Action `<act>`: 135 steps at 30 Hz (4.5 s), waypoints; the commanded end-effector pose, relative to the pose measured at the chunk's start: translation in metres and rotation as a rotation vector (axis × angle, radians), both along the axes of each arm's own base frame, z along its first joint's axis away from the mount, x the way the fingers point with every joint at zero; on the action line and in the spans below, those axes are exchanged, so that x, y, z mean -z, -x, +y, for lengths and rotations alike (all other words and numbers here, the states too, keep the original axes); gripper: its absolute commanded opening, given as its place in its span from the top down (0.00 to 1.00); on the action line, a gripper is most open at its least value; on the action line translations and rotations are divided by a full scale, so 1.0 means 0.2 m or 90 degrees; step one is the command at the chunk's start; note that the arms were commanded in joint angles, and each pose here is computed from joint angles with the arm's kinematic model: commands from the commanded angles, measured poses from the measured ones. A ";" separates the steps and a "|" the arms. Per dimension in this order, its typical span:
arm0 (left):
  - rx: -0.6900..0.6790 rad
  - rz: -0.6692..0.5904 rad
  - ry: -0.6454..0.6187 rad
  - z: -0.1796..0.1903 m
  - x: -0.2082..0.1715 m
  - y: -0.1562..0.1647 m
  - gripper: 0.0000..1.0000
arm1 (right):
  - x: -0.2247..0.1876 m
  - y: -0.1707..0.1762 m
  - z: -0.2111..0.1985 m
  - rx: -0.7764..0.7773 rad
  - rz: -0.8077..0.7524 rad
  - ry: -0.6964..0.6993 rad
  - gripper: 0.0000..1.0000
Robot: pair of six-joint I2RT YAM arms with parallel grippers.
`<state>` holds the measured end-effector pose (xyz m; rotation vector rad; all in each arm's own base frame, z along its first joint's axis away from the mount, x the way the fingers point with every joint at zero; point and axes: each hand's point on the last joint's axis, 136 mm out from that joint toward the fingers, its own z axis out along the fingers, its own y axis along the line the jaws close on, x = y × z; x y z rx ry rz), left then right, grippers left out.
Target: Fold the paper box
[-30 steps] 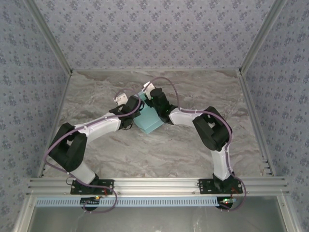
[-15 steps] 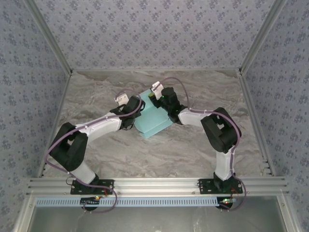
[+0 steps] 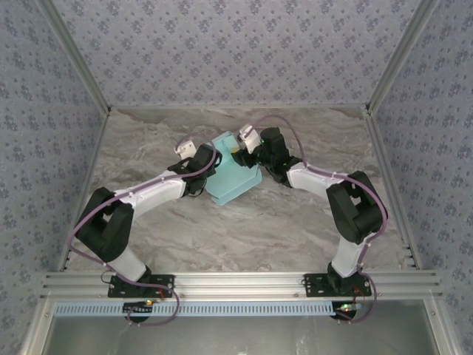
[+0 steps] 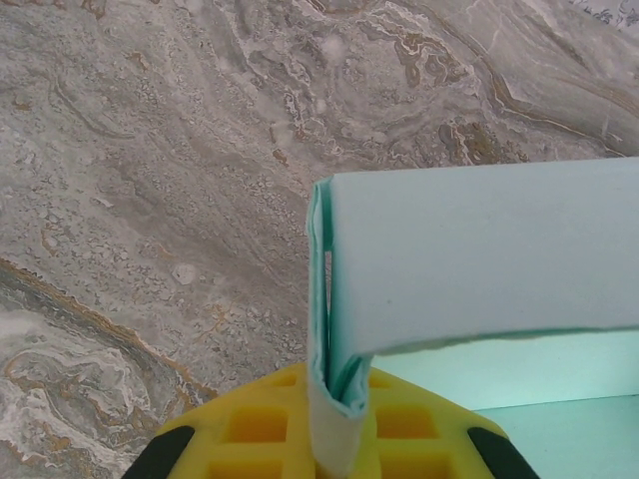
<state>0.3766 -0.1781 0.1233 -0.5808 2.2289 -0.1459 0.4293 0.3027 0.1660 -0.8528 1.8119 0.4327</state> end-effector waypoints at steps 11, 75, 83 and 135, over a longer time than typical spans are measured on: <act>0.000 -0.004 0.039 -0.05 -0.03 -0.02 1.00 | 0.06 -0.27 0.06 0.150 -0.065 0.106 0.65; -0.001 0.009 0.037 -0.07 0.00 -0.03 1.00 | 0.00 -0.36 0.03 0.244 -0.154 0.134 0.70; -0.003 0.013 0.037 -0.07 0.00 -0.02 1.00 | 0.01 -0.39 -0.13 0.358 -0.155 0.135 0.67; -0.162 0.016 0.075 0.12 0.01 -0.08 1.00 | -0.02 0.52 -0.32 0.476 0.563 -0.389 0.36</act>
